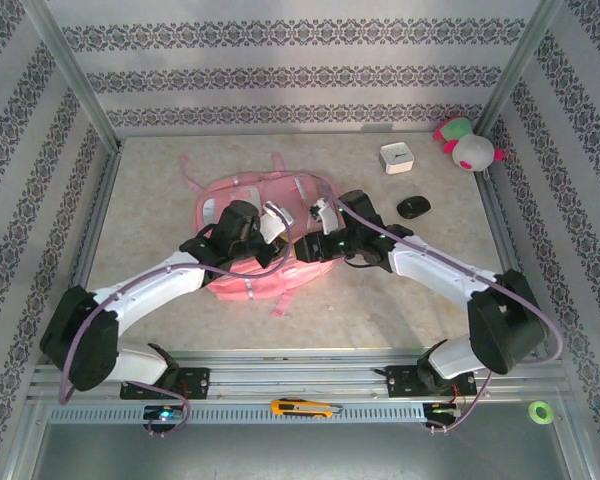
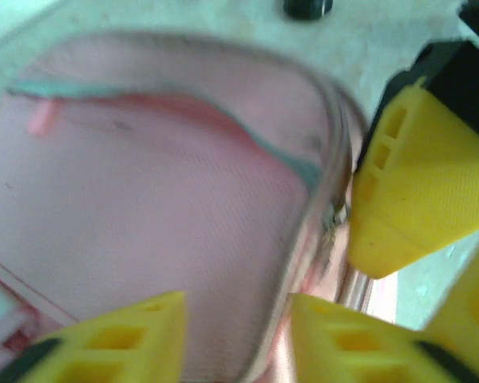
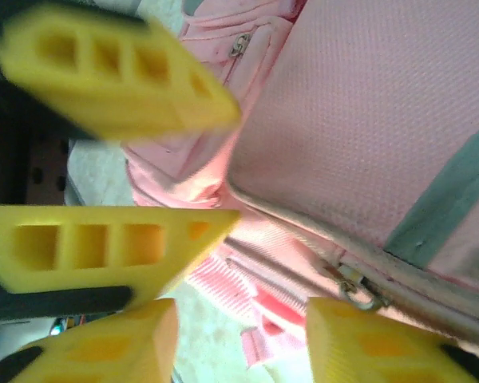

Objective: Pack books, pencil case, and school supplies into a backpack

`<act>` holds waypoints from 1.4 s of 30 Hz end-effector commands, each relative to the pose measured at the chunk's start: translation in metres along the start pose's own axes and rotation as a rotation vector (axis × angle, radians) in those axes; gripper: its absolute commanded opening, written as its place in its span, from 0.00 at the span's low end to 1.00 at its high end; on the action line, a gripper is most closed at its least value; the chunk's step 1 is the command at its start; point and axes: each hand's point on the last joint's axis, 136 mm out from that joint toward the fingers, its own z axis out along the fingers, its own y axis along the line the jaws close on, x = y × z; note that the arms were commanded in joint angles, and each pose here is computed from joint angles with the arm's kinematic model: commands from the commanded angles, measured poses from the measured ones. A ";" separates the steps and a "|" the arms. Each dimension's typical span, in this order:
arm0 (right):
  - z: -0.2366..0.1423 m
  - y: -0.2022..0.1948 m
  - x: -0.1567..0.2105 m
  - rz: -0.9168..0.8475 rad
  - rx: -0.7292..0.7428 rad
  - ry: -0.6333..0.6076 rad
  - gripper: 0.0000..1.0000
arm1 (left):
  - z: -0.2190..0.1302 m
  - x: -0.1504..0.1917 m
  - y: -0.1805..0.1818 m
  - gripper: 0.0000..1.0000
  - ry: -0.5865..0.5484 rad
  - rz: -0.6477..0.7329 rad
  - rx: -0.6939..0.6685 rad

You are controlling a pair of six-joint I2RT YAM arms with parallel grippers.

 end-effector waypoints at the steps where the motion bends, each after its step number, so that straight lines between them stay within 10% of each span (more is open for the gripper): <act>1: -0.037 0.004 -0.002 0.044 0.001 -0.024 0.51 | -0.030 -0.046 -0.007 0.57 -0.176 -0.036 0.003; 8: -0.079 -0.052 -0.035 0.263 0.107 -0.129 0.52 | -0.081 0.002 0.035 0.58 -0.047 -0.549 -0.307; 17: -0.033 -0.071 -0.077 0.362 -0.041 -0.088 0.45 | -0.100 0.111 0.041 0.55 0.158 -0.944 -0.472; 25: 0.004 -0.077 -0.028 0.422 -0.023 -0.028 0.37 | -0.082 0.145 0.056 0.56 0.160 -1.060 -0.487; 42: 0.093 0.060 0.041 0.306 -0.073 -0.039 0.47 | -0.022 0.108 0.185 0.65 0.094 -1.014 -0.518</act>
